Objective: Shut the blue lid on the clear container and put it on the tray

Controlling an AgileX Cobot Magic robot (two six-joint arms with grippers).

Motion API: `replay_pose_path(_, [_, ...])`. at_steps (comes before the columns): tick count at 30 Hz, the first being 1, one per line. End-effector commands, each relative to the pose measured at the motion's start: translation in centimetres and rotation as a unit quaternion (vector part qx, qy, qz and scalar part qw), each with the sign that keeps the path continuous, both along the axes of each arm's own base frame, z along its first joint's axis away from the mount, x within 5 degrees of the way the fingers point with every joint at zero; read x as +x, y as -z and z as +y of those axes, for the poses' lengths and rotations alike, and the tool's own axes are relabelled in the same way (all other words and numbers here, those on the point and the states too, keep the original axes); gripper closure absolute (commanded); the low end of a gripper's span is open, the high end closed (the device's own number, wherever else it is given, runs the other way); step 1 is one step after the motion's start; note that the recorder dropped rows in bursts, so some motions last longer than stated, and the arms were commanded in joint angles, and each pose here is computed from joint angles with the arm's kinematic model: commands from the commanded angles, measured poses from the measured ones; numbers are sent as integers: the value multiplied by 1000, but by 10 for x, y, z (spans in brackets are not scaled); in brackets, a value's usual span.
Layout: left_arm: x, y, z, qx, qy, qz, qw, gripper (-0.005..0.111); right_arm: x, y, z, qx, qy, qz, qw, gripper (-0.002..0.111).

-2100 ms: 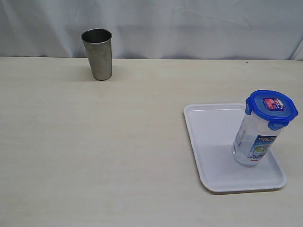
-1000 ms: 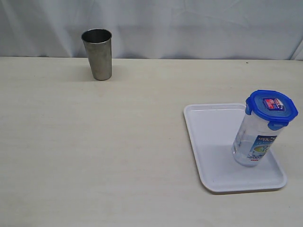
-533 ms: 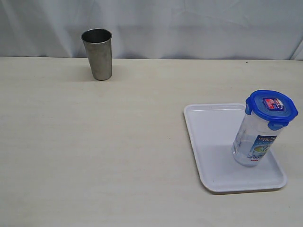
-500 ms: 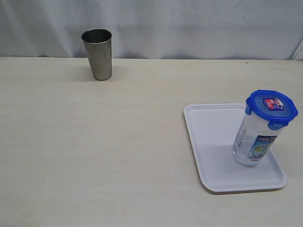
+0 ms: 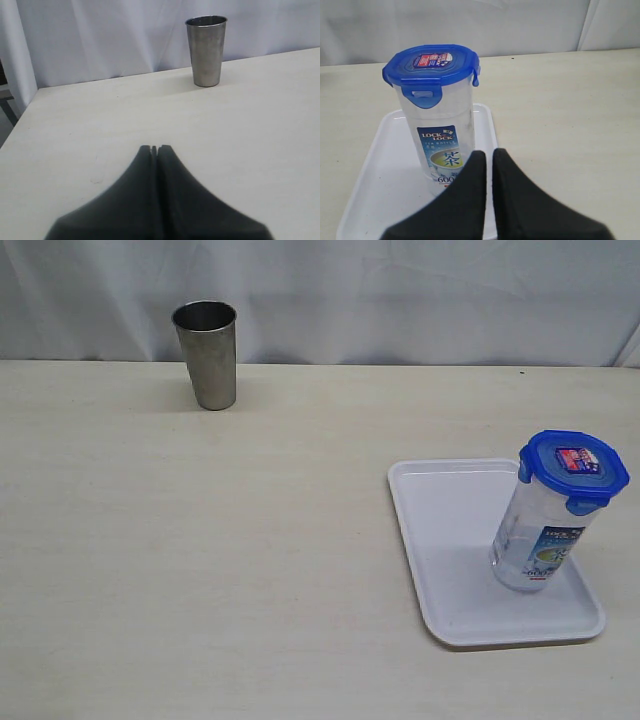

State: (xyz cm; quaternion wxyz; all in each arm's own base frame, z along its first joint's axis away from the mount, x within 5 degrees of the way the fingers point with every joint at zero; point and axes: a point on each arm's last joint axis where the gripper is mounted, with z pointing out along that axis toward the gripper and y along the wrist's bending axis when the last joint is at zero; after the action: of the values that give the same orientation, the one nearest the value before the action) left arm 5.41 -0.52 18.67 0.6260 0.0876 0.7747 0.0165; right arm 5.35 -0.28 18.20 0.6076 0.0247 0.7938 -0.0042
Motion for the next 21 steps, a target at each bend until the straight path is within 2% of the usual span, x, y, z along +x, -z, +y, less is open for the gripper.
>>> replay_pose_path(1, [0,2,2,-1,-16,6,1000,107,0,0,0,-1,2,-4,1000,104])
replay_pose_path(5, [0,2,2,-27,-25,9,999,107,0,0,0,-1,2,-4,1000,104])
replay_pose_path(8, [0,2,3,-11,-25,8,1000,107,0,0,0,-1,2,-4,1000,104])
replay_pose_path(14, [0,3,3,-24,-28,10,999,107,0,0,0,-1,2,-4,1000,104])
replay_pose_path(21, [0,1,4,-13,-28,3,1000,107,0,0,0,-1,2,-4,1000,104])
